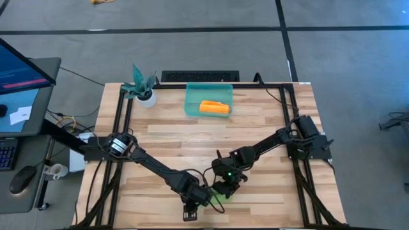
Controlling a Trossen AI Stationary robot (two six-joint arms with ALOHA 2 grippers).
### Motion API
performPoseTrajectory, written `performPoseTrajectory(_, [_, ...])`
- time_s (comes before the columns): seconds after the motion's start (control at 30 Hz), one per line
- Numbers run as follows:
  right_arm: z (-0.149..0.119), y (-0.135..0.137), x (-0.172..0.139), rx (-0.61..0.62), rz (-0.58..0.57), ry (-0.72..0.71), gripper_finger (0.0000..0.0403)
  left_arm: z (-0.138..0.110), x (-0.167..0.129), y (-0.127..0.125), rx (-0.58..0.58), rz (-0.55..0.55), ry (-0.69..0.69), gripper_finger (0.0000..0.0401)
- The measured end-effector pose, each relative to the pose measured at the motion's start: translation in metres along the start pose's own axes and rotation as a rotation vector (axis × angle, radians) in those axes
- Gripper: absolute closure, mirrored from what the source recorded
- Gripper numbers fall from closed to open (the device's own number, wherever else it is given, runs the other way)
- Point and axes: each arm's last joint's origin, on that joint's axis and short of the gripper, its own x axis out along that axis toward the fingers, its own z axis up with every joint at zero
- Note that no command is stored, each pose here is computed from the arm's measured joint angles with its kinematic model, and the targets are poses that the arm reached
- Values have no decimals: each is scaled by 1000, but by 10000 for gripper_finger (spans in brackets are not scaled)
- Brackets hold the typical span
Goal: Roll microfiber towels into tight, uniform cylinder then place into a basket
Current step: Roll the green microfiber cloth
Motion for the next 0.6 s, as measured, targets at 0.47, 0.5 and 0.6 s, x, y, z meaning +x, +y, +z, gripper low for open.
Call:
performPoseTrajectory(0.47, [-3, -1, 1, -12, -4, 22, 360, -34, -22, -3, 39, 204, 156, 270])
performPoseTrajectory(0.5, [-4, 0, 2, -17, -5, 23, 360, -38, -27, -5, 38, 241, 153, 271])
performPoseTrajectory(0.6, [-4, 0, 3, -20, -6, 23, 360, -43, -28, -9, 57, 314, 118, 271])
